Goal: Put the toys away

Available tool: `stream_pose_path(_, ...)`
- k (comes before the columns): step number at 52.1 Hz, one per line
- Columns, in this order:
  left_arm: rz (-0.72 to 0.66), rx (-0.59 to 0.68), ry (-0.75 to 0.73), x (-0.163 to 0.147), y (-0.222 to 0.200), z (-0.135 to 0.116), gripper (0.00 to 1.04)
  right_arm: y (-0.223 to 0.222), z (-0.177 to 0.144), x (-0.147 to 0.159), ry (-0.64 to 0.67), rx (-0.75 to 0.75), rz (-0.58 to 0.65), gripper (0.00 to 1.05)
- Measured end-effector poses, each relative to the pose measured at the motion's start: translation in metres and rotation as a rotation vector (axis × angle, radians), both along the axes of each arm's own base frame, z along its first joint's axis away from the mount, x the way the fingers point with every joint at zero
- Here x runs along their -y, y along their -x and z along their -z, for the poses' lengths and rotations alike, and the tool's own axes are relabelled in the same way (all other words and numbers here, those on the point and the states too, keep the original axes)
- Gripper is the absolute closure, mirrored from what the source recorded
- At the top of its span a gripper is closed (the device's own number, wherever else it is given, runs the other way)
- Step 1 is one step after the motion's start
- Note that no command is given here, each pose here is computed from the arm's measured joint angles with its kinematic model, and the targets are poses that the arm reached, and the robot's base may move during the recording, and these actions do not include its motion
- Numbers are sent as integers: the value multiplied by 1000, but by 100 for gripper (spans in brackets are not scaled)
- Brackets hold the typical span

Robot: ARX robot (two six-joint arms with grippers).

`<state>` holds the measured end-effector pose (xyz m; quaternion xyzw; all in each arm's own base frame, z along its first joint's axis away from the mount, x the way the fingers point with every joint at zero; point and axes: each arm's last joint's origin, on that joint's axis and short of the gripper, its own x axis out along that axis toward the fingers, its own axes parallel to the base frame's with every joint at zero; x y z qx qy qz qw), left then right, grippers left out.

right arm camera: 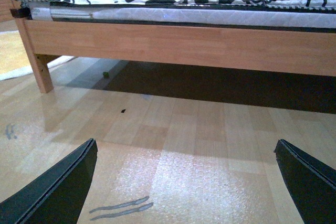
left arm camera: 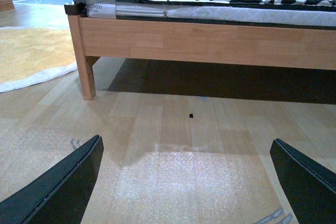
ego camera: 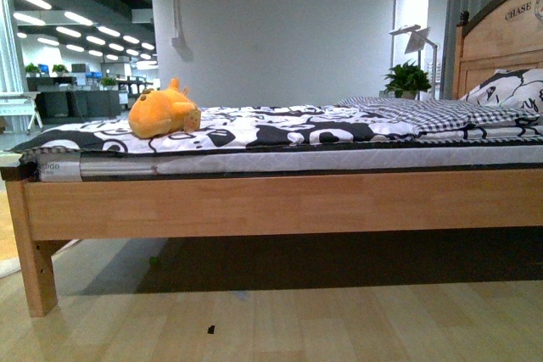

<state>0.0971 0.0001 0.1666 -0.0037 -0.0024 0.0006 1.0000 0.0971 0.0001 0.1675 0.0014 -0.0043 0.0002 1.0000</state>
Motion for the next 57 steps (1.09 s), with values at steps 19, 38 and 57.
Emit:
stream_pose_path(19,0,0,0,0,0,0,6,0,0,0,0,0,0,0)
stream_pose_path(38,0,0,0,0,0,0,6,0,0,0,0,0,0,0)
stream_pose_path(57,0,0,0,0,0,0,6,0,0,0,0,0,0,0)
